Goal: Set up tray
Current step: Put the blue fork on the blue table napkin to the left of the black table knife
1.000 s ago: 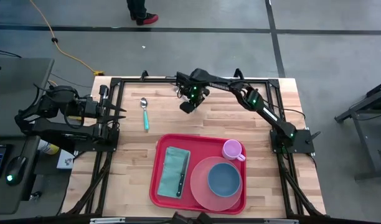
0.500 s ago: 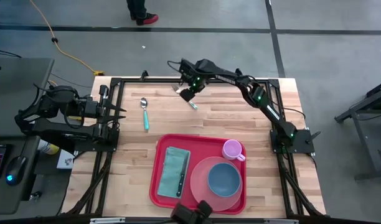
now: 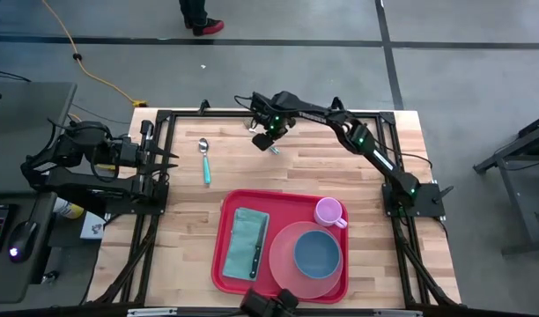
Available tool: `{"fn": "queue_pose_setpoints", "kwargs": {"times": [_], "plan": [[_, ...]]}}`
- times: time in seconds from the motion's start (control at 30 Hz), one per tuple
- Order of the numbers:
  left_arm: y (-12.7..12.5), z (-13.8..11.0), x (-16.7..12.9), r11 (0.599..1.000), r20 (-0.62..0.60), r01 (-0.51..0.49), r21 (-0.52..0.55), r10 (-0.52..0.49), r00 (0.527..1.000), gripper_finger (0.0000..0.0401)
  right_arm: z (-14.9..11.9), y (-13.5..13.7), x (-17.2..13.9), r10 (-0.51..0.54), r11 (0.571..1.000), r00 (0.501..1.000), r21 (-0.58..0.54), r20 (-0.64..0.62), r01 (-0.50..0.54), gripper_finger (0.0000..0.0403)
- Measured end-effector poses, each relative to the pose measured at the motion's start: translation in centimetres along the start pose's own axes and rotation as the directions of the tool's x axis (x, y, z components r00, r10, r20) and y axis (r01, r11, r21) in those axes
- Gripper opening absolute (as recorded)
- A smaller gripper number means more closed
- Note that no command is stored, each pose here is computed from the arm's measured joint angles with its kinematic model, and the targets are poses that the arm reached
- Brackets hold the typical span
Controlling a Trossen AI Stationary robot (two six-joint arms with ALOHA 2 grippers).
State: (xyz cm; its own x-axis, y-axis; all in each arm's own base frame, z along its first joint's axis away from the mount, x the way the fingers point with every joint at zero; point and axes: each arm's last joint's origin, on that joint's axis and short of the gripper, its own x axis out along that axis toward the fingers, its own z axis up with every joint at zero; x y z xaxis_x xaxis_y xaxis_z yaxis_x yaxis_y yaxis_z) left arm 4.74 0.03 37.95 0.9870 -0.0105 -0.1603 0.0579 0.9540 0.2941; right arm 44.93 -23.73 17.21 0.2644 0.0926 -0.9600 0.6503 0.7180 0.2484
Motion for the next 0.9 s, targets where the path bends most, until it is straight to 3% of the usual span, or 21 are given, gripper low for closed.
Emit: {"fn": "queue_pose_setpoints", "kwargs": {"times": [0.43,0.77,0.9], "plan": [[0.0,0.0,0.0,1.0,0.004,0.012,0.001,-0.012,1.0,0.0127,-1.0,0.5,0.2,-0.001,1.0,0.996,0.028,-0.092,0.003,0.0201],[0.0,0.0,0.0,1.0,0.004,0.013,0.004,-0.013,1.0,0.0127,-0.9,0.3,0.2,0.012,0.999,0.996,0.04,-0.093,-0.009,0.0201],[0.0,0.0,0.0,1.0,0.005,0.016,0.004,-0.016,1.0,0.0127,-0.7,-0.2,0.0,0.091,0.992,0.991,0.098,-0.101,-0.081,0.0201]]}}
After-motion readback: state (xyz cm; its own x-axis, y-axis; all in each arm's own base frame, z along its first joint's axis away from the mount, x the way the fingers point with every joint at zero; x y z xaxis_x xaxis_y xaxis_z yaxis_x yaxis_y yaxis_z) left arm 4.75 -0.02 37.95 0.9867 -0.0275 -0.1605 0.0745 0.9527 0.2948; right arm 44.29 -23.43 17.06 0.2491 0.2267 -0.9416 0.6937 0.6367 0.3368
